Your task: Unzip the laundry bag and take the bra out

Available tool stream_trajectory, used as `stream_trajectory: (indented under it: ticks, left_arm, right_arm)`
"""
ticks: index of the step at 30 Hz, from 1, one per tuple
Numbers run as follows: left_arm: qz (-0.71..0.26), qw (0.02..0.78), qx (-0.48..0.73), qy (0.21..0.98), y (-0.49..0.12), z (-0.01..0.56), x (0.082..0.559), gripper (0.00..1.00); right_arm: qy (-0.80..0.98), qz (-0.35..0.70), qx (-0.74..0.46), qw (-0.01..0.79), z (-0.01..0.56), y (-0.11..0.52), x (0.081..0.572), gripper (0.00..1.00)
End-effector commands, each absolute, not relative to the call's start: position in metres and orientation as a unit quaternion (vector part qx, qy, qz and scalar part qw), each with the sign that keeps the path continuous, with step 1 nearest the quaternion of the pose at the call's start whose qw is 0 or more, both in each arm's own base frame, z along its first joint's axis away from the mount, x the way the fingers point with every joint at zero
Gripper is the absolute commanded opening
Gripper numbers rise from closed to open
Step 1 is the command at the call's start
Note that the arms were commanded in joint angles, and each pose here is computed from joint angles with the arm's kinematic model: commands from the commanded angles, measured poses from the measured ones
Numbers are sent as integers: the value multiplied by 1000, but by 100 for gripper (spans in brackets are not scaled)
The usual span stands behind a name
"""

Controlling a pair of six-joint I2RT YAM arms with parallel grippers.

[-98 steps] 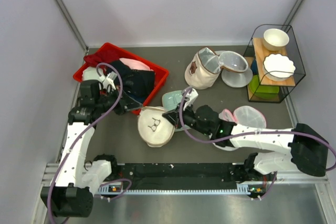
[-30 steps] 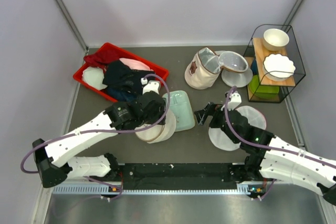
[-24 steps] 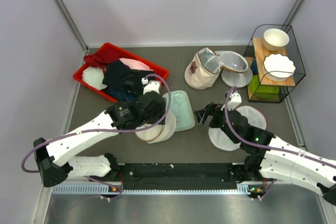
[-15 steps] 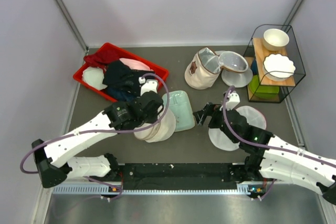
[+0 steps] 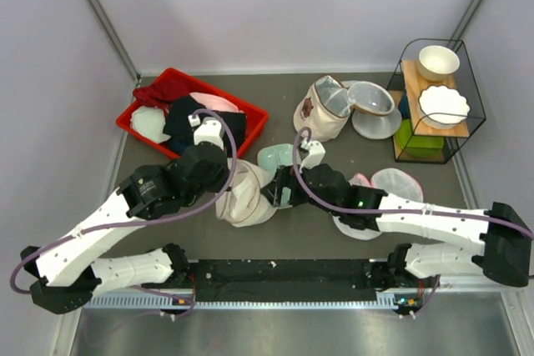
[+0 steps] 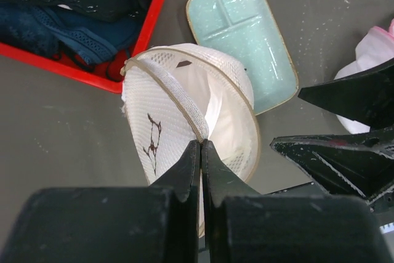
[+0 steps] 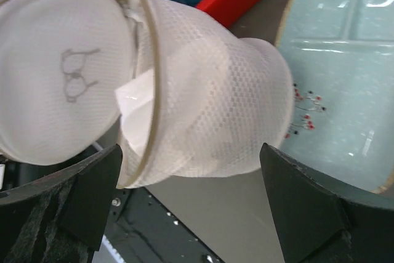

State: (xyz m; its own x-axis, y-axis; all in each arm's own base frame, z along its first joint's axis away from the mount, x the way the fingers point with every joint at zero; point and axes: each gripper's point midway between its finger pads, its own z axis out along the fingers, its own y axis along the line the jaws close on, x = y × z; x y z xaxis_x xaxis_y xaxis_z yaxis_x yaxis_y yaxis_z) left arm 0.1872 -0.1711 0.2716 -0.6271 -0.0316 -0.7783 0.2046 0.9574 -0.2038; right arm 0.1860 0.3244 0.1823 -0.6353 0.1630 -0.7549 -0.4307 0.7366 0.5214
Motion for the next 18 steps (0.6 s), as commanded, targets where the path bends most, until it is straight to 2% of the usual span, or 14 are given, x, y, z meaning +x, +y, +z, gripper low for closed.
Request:
stream_trajectory:
  ticks: [1, 4, 7, 8, 10, 11, 14, 18]
  left_arm:
    - [-115, 433, 53, 892, -158, 278, 186, 0]
    - [-123, 435, 57, 890, -159, 282, 185, 0]
    - [-118, 443, 49, 887, -154, 289, 186, 0]
    - [-119, 449, 45, 884, -151, 292, 186, 0]
    - [-124, 461, 38, 878, -145, 301, 184, 0]
    - [-125, 470, 30, 873, -140, 308, 184, 0]
    - [-117, 483, 14, 868, -124, 323, 181, 0]
    - [-114, 495, -2, 861, -105, 344, 175, 0]
  right_arm:
    - [790, 436, -99, 421, 227, 373, 178, 94]
    - [792, 435, -101, 417, 225, 384, 179, 92]
    - [802, 423, -93, 411, 203, 385, 182, 70]
    - [802, 422, -91, 413, 201, 384, 183, 53]
    - [808, 412, -78, 415, 193, 378, 185, 26]
    - [809, 407, -74, 418, 193, 374, 186, 0]
    - [788, 417, -68, 448, 207, 359, 187, 0]
    - [762, 425, -147, 466, 234, 348, 182, 0]
